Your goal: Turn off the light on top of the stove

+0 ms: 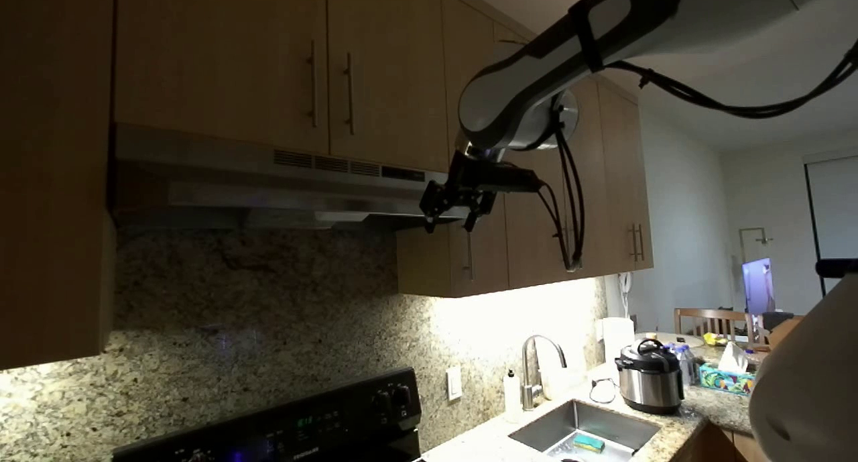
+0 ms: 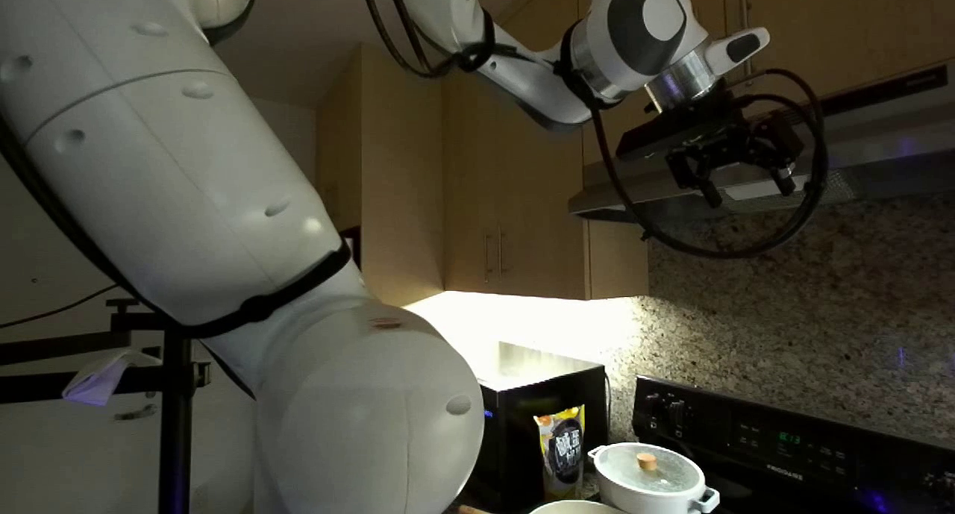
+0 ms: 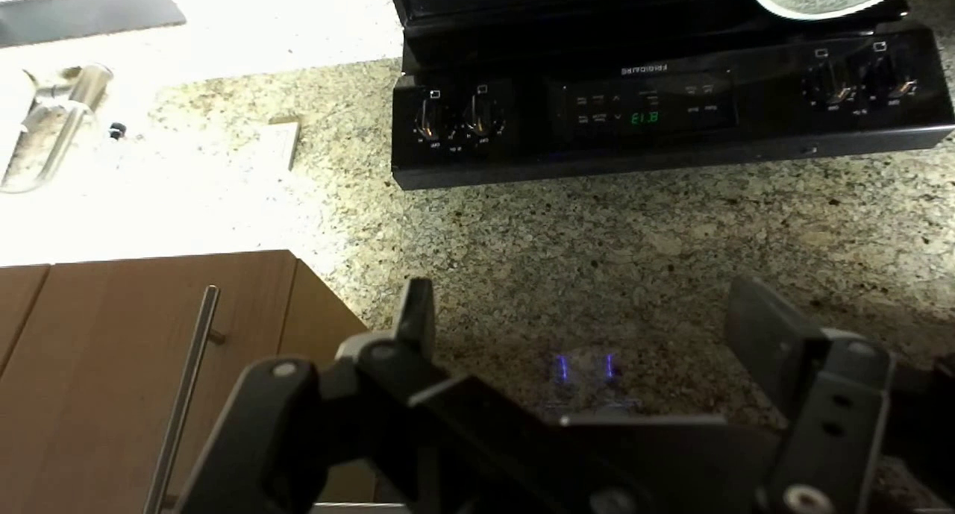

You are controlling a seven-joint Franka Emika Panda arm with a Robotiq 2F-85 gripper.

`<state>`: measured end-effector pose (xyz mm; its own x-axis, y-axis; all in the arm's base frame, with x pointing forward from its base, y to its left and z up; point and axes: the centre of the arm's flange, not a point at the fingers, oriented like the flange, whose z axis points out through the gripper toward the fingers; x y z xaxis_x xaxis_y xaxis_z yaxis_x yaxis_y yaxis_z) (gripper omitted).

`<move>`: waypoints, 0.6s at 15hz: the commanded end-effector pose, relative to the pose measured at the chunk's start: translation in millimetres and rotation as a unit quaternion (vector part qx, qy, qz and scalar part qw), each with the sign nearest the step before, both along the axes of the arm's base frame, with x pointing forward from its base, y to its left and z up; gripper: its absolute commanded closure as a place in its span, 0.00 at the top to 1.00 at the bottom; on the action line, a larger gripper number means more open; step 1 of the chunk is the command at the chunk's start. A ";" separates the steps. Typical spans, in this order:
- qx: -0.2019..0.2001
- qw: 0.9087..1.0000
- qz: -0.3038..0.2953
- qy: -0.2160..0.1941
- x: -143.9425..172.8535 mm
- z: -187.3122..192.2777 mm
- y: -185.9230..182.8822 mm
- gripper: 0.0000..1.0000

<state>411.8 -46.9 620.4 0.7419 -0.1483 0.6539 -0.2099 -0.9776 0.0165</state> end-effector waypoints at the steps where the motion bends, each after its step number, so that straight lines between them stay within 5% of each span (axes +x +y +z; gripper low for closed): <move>1: 0.000 1.000 -0.001 0.000 0.2 -0.1 0.3 1.00; 9: -0.003 0.999 0.001 0.039 -2.6 -17.5 0.9 1.00</move>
<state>413.0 -46.4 613.4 0.7586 -0.1509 0.6338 -0.2108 -0.9773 0.0196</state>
